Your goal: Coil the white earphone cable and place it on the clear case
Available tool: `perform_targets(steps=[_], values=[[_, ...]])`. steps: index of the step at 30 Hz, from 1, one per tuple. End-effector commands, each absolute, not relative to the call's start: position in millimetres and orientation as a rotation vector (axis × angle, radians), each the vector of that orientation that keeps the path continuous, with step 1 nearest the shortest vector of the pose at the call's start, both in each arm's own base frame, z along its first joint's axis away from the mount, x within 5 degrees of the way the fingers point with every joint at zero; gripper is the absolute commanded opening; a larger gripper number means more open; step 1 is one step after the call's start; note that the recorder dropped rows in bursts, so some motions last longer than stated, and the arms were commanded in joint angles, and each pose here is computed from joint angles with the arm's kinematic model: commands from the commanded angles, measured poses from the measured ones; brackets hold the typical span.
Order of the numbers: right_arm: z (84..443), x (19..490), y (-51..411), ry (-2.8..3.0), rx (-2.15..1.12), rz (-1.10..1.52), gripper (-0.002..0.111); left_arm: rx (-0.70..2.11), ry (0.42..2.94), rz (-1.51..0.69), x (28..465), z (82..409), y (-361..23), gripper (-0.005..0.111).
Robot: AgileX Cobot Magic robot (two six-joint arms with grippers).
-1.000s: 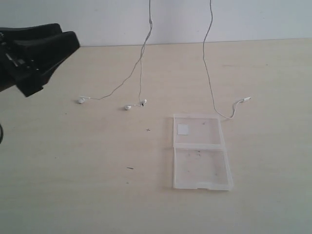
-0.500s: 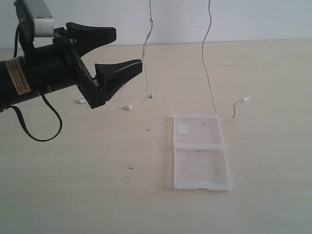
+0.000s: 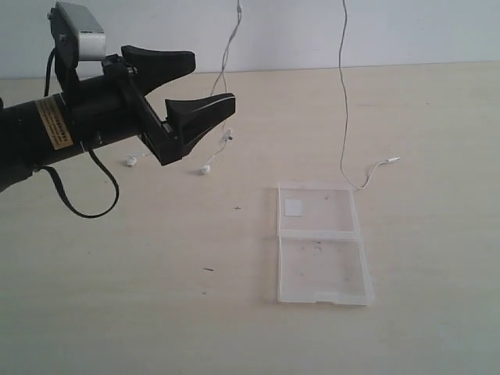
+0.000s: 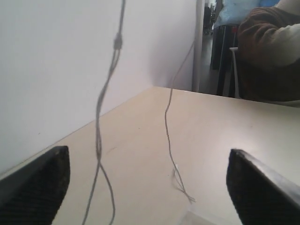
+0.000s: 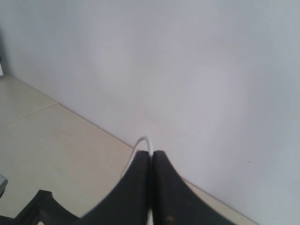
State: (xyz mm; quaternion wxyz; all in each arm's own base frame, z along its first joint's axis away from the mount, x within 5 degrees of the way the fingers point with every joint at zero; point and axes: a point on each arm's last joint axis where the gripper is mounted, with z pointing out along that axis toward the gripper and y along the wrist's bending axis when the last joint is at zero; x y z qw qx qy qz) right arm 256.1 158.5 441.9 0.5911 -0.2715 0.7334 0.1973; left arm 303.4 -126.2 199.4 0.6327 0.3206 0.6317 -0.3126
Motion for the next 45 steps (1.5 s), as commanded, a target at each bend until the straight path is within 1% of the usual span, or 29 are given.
perform_targets(steps=[1,5,10,20,27,35,40,45], values=[[442.9,260.1,159.0,1.695,-0.614,0.458,0.000,0.731,1.409,-0.753,308.0,200.8,-139.4,0.086],[431.4,263.3,157.8,1.691,-0.582,0.440,0.000,0.759,1.386,-0.767,310.0,203.0,-150.9,0.086],[414.9,256.7,147.6,1.647,-0.522,0.392,0.000,0.747,1.381,-0.746,313.0,204.5,-150.3,0.086],[411.8,256.3,146.0,1.636,-0.498,0.391,0.000,0.725,1.377,-0.727,314.5,205.6,-150.2,0.086],[411.2,256.7,145.7,1.630,-0.493,0.386,0.000,0.647,1.492,-0.644,327.9,207.0,-171.5,0.086],[411.2,256.7,145.6,1.629,-0.495,0.384,0.000,0.686,1.496,-0.679,342.1,196.6,-204.9,0.086],[411.2,256.7,145.6,1.628,-0.498,0.381,0.000,0.620,1.531,-0.691,349.8,184.7,-212.5,0.086],[411.2,256.7,145.6,1.628,-0.500,0.380,0.000,0.605,1.539,-0.711,355.1,180.0,-220.5,0.086]])
